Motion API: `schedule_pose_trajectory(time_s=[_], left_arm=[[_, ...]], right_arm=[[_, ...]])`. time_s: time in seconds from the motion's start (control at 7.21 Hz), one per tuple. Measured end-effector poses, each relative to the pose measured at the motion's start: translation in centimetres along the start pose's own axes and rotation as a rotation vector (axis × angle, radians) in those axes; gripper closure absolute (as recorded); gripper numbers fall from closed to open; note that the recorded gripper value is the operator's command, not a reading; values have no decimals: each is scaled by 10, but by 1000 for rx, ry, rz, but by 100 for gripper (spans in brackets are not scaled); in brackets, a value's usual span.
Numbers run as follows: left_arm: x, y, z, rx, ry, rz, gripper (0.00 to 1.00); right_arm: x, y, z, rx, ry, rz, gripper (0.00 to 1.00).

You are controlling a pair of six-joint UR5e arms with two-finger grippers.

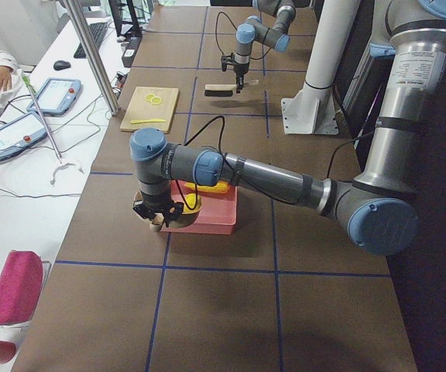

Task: Sweep and dump trash into bin
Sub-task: 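Tilt the dustpan with the left gripper to dump items into the bin, then tip the dustpan further to empty the remaining ginger and pepper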

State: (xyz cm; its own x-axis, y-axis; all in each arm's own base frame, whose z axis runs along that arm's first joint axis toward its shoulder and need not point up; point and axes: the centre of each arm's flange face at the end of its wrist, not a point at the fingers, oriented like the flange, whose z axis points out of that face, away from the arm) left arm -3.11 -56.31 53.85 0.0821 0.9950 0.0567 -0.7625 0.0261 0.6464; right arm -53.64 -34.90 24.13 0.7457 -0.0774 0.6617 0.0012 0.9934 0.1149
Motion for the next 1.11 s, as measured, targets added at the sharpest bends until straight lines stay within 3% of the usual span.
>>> schedule_pose_trajectory(time_s=[0.83,1.11], left_arm=[[0,8,-5,3,-8,-21,100],[-1,5,-8,15,-15,-102,100]], right_arm=[[-2,0,-1,1,-5,-1,100],[-3,1,-2,0,-9,3,100]])
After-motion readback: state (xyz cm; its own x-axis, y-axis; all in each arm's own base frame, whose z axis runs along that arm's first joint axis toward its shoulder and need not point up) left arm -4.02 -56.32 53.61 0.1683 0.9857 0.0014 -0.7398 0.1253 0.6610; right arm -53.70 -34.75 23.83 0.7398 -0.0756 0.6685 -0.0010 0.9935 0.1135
